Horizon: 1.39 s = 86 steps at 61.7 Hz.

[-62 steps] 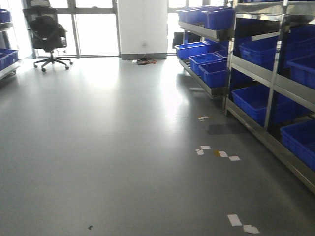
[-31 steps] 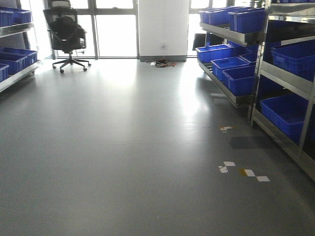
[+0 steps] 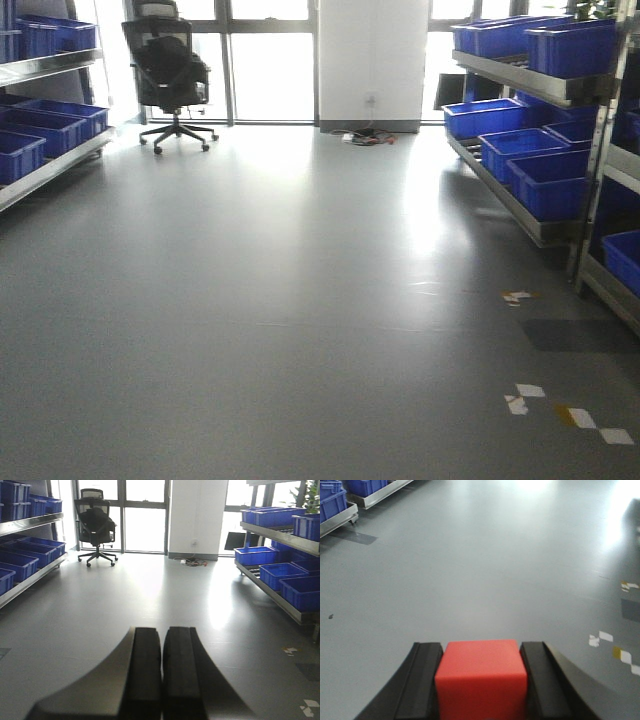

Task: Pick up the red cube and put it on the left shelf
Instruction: 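Drive the base away from the table, turning toward the shelf rack, then drive up to the shelf and stop facing a blue bin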

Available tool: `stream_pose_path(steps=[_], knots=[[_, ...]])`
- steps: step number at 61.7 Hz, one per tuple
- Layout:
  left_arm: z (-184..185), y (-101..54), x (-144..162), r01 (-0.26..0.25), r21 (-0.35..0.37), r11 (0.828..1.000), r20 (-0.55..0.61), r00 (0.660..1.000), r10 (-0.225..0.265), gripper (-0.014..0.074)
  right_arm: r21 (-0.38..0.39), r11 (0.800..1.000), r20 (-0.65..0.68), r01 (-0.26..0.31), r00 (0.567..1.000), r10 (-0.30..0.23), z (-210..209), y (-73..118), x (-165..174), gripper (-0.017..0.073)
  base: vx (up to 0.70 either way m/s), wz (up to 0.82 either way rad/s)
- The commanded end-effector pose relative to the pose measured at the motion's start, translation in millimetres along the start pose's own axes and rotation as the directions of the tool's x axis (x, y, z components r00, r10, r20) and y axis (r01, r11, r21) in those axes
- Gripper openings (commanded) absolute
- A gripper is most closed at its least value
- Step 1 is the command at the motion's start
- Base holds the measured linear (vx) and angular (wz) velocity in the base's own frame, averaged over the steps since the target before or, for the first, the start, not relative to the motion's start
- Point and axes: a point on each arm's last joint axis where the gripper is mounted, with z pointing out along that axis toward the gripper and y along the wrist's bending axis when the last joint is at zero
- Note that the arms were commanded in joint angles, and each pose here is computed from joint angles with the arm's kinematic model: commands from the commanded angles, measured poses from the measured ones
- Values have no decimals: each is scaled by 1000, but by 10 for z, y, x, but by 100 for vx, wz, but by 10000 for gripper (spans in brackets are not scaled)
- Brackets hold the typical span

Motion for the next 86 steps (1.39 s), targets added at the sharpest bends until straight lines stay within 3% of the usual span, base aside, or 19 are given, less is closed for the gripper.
stream_pose_path(steps=[1, 86], knots=[[-4, 16, -3, 2, -11, 1000, 73, 997, -2, 101, -4, 1000, 96, 23, 995, -22, -34, 7, -150, 57, 49, 33], [-4, 16, -3, 2, -11, 1000, 73, 997, -2, 101, -4, 1000, 96, 23, 995, -22, -34, 7, -150, 57, 55, 47]])
